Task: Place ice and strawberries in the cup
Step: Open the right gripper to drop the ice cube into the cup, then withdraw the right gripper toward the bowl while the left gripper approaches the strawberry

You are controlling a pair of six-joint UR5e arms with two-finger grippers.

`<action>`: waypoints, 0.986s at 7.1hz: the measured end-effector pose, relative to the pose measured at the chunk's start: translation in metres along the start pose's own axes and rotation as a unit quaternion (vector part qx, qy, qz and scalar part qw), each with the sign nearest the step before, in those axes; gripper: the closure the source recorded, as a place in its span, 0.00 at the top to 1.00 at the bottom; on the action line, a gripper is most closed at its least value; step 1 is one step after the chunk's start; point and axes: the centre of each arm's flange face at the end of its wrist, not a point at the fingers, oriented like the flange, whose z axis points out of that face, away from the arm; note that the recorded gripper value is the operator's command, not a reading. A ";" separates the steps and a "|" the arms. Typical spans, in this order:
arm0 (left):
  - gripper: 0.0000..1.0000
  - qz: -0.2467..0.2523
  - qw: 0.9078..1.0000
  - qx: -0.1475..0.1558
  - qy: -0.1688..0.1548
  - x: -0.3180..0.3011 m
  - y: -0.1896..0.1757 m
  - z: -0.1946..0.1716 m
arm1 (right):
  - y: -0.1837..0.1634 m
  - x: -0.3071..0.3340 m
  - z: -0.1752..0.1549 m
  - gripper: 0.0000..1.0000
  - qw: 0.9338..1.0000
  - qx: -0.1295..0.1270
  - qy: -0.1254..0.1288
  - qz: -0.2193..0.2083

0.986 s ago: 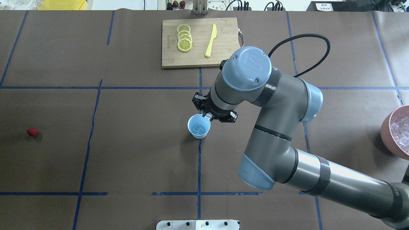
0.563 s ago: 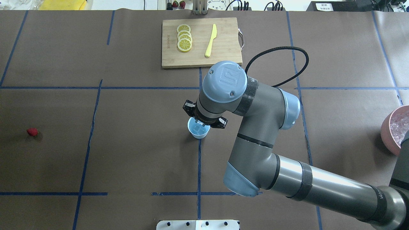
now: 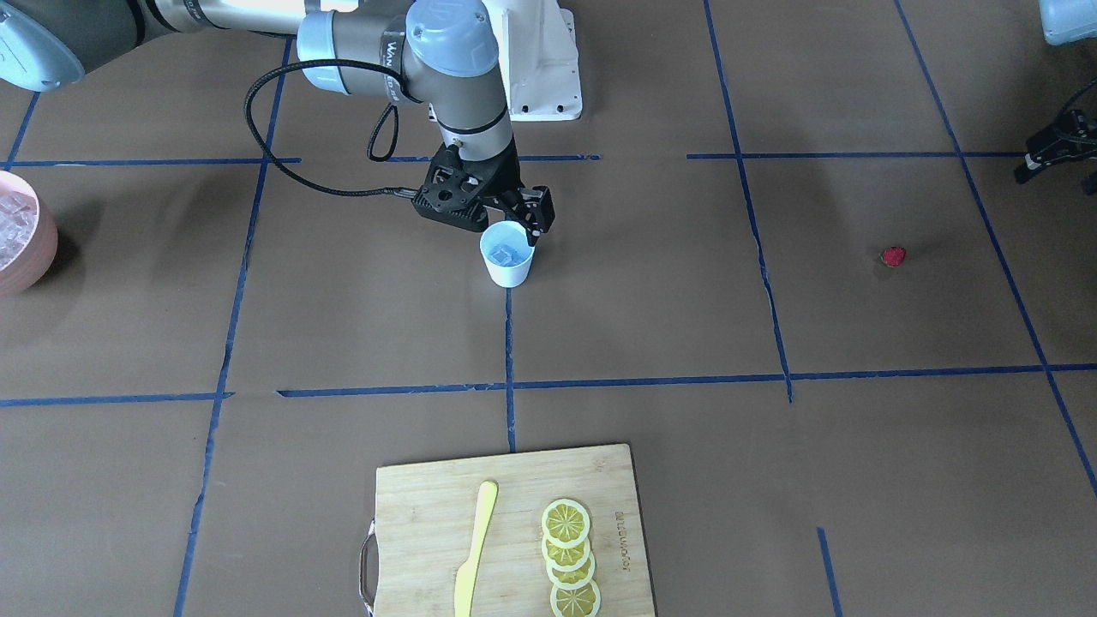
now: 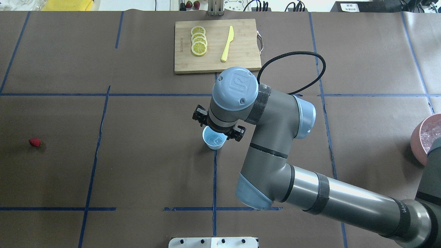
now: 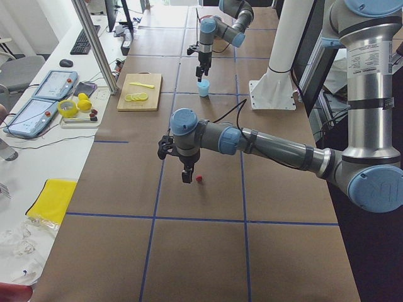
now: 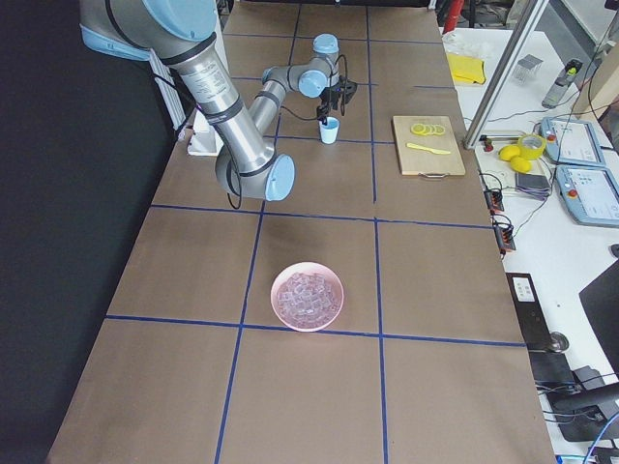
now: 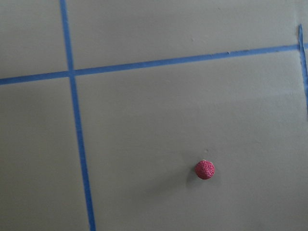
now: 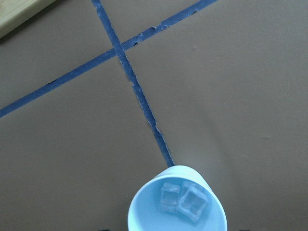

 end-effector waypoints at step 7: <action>1.00 -0.003 0.998 -0.007 -0.055 0.052 -0.011 0.117 | -0.167 0.205 -0.164 0.99 0.999 -0.021 -0.038 -0.010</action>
